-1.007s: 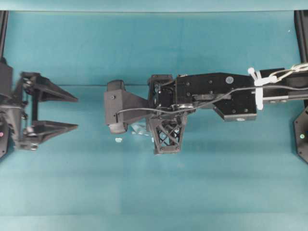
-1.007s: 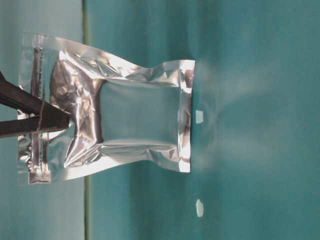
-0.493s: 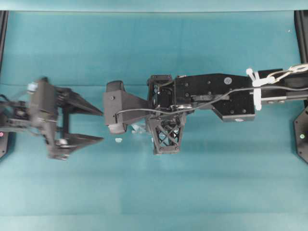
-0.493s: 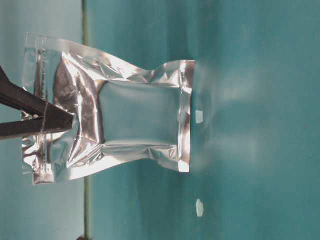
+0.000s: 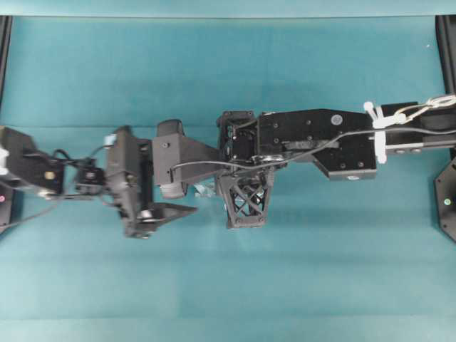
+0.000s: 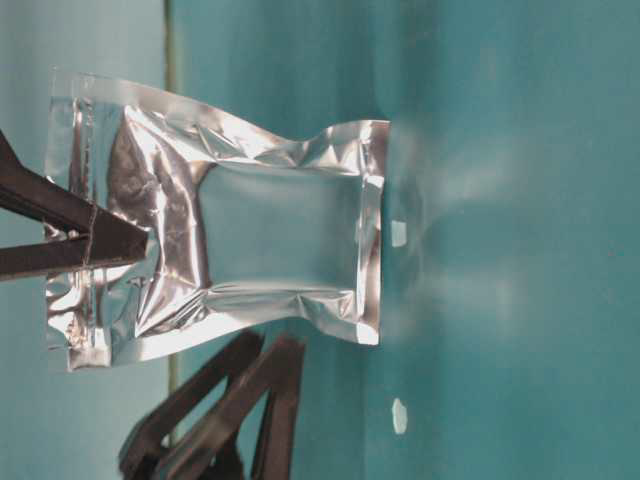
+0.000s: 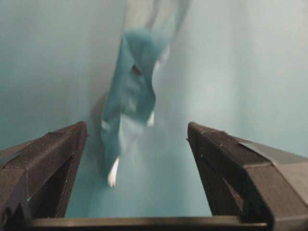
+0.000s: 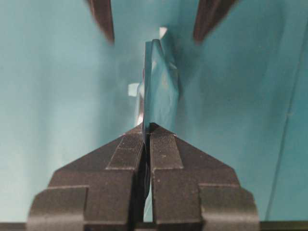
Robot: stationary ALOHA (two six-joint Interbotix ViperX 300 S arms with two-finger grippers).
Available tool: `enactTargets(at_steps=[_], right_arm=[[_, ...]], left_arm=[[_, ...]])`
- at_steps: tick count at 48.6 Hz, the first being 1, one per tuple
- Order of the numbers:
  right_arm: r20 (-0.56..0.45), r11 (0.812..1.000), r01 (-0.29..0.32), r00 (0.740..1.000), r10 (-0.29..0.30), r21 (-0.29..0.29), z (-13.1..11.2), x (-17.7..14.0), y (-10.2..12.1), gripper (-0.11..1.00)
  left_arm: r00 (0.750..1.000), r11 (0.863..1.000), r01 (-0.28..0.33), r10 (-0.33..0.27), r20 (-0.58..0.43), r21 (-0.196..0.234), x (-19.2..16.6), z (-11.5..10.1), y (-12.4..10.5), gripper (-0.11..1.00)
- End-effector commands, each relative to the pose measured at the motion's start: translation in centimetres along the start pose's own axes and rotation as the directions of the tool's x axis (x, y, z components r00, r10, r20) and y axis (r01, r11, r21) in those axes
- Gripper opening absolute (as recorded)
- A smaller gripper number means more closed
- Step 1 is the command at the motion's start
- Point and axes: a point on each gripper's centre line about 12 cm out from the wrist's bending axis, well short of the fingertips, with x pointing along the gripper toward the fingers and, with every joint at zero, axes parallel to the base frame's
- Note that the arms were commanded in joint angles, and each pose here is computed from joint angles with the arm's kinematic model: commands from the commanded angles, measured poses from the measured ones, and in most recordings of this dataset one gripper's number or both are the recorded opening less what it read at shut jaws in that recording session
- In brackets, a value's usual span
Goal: Hand over the silver zip bag and make it stand upright.
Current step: 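Move the open left gripper to the bag's hanging left edge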
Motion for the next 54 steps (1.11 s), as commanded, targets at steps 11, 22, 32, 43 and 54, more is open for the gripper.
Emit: enactTargets(at_steps=[11,22,32,43,54], right_arm=[[0.038,1.000,0.005,0.999,-0.005,0.001,0.3,-0.3,-0.1,0.01],[0.047,1.000,0.006,0.999,-0.006,0.001,0.4,0.0,-0.1,0.01],[0.032,1.000,0.005,0.999,-0.005,0.001,0.1,0.2,-0.2,0.01],[0.027,1.000,0.004,1.000,-0.004,0.003,-0.1,0.5,-0.2,0.01],[0.027,1.000,0.005,1.000,-0.005,0.002,-0.1,0.5,-0.2,0.01]], left_arm=[[1.000,1.000,0.003,-0.003,0.013,-0.002,2.7,-0.8,0.2,0.91],[1.000,1.000,-0.008,0.008,0.018,-0.006,4.2,-1.1,0.7,0.91],[0.999,0.999,-0.034,0.034,0.015,-0.016,5.0,-1.2,1.8,0.90],[0.999,0.999,-0.037,0.037,0.016,-0.018,5.1,-1.2,1.9,0.89],[0.999,0.999,-0.034,0.035,0.025,-0.020,5.8,-1.0,1.9,0.84]])
